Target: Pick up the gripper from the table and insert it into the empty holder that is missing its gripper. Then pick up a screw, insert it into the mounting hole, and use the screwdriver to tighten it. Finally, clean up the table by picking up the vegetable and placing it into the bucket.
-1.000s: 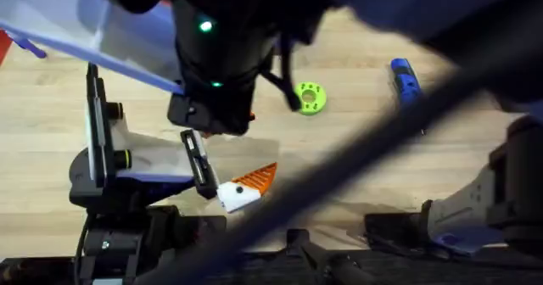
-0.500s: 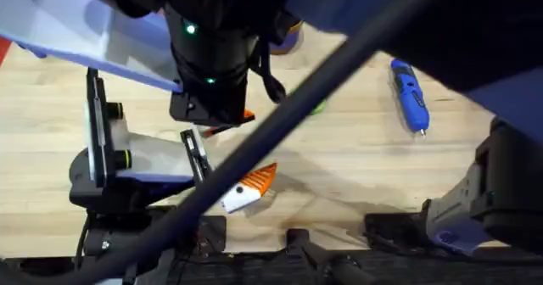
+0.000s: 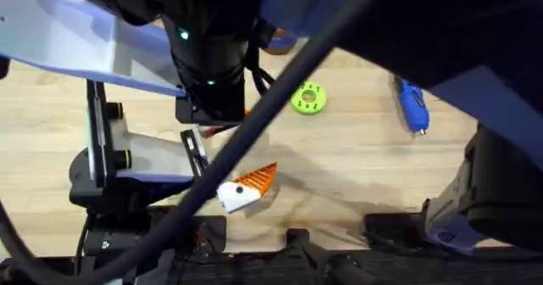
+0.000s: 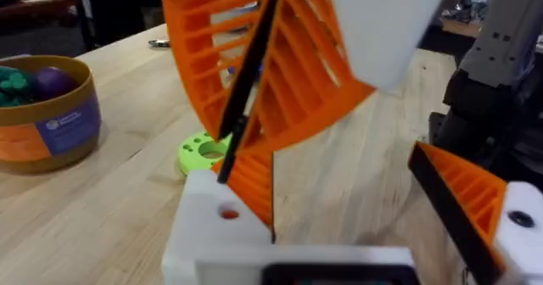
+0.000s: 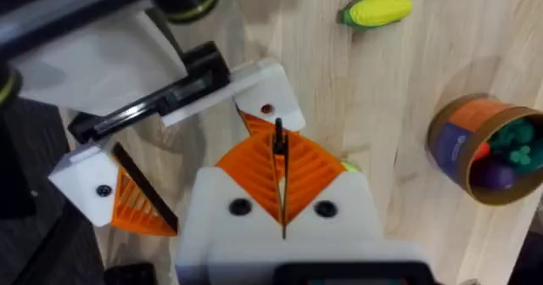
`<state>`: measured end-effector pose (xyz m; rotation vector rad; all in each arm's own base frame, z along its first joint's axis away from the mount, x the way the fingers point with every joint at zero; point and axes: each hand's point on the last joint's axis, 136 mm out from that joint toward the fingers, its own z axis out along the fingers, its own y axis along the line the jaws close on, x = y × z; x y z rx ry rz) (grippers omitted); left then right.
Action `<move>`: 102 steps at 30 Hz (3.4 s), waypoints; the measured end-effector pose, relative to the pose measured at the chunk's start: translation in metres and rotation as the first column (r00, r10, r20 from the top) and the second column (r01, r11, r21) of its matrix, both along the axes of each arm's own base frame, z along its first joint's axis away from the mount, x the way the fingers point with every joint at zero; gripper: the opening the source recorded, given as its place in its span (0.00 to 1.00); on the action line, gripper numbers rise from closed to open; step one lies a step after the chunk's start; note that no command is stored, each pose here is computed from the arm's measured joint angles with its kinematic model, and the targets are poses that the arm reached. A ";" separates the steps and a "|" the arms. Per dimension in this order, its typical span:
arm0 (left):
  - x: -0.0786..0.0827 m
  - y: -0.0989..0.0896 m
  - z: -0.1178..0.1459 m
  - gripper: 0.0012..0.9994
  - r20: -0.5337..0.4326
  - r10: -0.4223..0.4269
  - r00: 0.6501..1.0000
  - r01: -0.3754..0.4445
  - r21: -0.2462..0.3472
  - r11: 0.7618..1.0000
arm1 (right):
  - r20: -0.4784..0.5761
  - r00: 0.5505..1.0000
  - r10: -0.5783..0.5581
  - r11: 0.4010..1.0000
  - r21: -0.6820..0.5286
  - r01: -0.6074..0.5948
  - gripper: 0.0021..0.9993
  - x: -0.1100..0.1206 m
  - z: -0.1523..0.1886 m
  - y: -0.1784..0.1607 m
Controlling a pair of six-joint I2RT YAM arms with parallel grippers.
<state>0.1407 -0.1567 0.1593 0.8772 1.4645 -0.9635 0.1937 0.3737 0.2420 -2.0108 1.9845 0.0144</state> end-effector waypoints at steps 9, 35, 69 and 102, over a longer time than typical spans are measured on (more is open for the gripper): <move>0.000 0.000 0.000 0.99 0.000 0.000 1.000 0.000 0.000 1.000 | 0.002 1.000 0.016 1.000 -0.006 -0.016 0.00 0.000 0.000 0.000; 0.000 0.000 0.000 0.99 0.000 0.000 1.000 0.000 0.000 1.000 | -0.021 0.999 0.025 1.000 -0.012 -0.025 0.00 -0.003 -0.006 0.002; 0.001 0.000 0.000 0.99 -0.005 0.005 1.000 -0.005 -0.002 1.000 | -0.048 0.999 0.025 0.998 -0.051 -0.027 0.00 -0.002 -0.024 0.007; 0.000 0.000 0.000 0.99 -0.010 -0.002 1.000 0.002 -0.004 1.000 | -0.059 0.998 -0.008 1.000 -0.027 0.007 0.00 0.000 -0.030 0.016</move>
